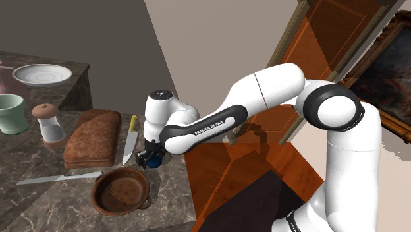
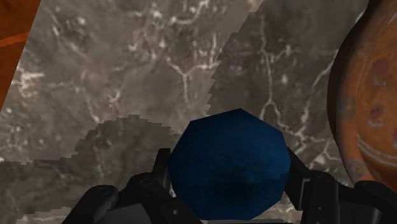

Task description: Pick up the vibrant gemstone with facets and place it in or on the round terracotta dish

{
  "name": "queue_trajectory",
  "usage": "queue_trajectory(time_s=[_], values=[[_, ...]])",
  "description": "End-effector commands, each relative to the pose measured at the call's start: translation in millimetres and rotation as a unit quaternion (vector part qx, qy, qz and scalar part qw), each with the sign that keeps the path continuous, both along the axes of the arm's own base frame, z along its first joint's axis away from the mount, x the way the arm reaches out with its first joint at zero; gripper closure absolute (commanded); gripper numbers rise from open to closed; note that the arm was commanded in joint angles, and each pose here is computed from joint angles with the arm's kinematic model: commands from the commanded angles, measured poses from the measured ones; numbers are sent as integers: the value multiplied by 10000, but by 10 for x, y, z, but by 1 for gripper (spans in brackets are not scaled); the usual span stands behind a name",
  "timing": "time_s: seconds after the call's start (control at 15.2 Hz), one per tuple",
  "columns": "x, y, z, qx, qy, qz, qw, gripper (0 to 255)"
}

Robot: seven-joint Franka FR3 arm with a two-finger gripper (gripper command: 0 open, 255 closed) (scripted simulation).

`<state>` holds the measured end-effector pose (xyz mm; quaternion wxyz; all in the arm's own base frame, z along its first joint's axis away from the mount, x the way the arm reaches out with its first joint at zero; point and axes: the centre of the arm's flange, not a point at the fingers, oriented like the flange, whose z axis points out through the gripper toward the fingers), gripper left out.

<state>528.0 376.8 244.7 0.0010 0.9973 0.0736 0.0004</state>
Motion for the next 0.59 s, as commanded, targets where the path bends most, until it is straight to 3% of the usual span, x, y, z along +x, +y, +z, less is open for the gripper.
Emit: queue_trajectory(time_s=[0.0, 0.53], values=[[-4, 4, 107, 0, 1, 0, 10000, 255], [-4, 4, 529, 0, 1, 0, 10000, 255]])
